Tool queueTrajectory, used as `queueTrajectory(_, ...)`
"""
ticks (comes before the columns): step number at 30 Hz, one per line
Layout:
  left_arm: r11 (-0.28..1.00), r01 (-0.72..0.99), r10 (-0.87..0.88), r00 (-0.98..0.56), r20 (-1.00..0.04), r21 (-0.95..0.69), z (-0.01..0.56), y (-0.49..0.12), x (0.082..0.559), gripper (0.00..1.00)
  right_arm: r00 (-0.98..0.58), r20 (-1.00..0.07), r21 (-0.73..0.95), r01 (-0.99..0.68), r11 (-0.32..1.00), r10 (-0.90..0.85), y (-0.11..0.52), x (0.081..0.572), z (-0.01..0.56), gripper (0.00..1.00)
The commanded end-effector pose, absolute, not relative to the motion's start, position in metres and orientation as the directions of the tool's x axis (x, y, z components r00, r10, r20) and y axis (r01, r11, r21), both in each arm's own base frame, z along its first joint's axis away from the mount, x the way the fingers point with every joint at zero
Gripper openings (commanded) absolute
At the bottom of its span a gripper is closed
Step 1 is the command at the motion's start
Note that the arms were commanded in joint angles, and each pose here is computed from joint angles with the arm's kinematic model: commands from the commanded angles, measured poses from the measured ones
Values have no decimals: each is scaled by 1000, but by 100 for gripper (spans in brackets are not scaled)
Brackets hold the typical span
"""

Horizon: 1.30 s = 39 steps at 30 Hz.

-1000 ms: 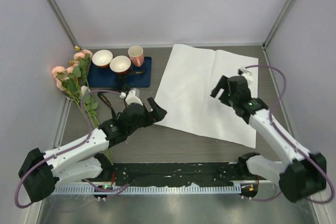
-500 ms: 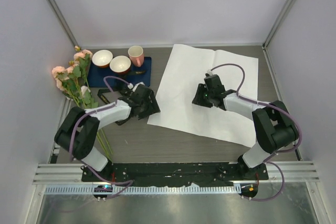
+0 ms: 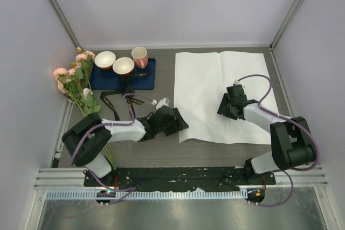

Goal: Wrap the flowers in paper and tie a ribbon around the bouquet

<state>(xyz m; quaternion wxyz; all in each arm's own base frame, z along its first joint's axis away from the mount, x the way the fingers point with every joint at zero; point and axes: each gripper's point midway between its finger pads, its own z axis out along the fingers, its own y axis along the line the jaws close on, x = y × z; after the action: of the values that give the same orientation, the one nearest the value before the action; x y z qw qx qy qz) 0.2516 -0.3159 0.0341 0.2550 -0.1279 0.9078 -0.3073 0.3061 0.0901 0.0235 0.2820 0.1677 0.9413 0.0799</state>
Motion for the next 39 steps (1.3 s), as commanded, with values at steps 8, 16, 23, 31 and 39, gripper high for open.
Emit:
queueTrajectory(8,898,-142,-307,-880,-362,-417,11,-262,162,74,-838,-486,226,152,962,247,90,297,26,60)
queueTrajectory(16,832,-270,-479,-791,-381,-484,98,-200,196,94,-694,-699,221,20,975,173,105,321,108,77)
queueTrajectory(23,725,-542,-687,-530,-497,-425,159,-49,241,100,-683,-730,416,-399,817,38,265,318,151,84)
queueTrajectory(31,638,-755,-716,-512,-475,-148,126,81,276,63,-712,-700,514,-561,648,-61,353,271,150,81)
queueTrajectory(39,676,-736,-664,-594,-455,-25,105,102,292,55,-682,-730,537,-613,580,-45,341,242,157,81)
